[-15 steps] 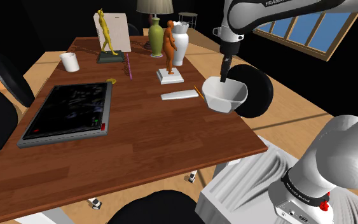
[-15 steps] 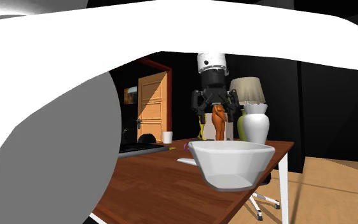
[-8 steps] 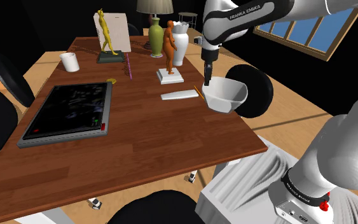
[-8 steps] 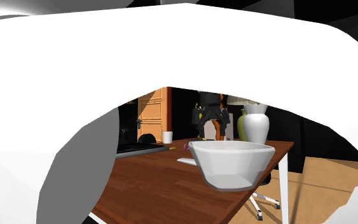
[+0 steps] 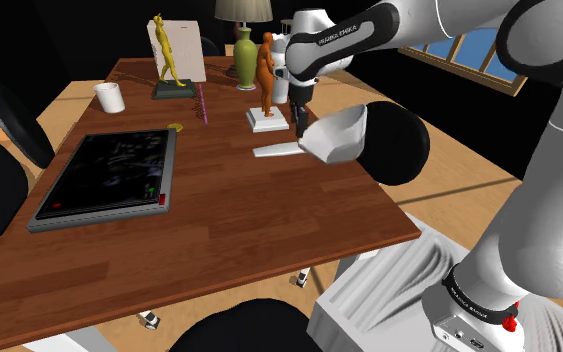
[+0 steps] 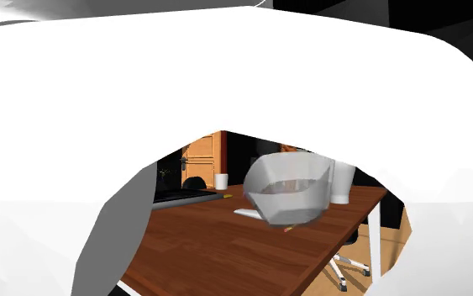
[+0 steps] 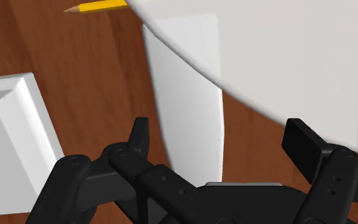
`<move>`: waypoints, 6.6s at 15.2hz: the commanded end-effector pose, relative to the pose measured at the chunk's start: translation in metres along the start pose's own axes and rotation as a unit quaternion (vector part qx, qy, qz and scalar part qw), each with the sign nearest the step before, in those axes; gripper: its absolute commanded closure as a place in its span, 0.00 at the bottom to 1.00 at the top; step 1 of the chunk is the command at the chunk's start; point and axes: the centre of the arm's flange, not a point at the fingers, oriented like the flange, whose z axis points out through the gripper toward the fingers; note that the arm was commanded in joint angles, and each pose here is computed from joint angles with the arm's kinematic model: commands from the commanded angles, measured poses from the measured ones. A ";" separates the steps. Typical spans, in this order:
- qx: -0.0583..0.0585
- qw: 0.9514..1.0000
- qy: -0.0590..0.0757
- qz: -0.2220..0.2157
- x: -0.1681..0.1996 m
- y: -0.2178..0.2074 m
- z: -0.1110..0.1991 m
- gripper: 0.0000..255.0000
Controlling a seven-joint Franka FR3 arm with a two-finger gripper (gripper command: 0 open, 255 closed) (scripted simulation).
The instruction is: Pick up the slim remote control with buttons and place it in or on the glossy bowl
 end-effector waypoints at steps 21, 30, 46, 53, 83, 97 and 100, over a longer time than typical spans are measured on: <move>0.018 0.997 -0.001 -0.075 0.043 0.013 0.090 1.00; 0.018 0.997 -0.001 -0.075 0.045 0.014 0.080 1.00; 0.018 0.997 -0.001 -0.075 0.045 0.018 -0.004 1.00; 0.018 0.997 -0.001 -0.075 0.045 0.020 -0.041 1.00; 0.018 0.997 -0.001 -0.075 -0.157 -0.090 -0.103 1.00; 0.018 0.997 -0.001 -0.075 -0.157 -0.093 -0.036 1.00; 0.018 0.997 -0.001 -0.075 -0.157 -0.093 -0.036 1.00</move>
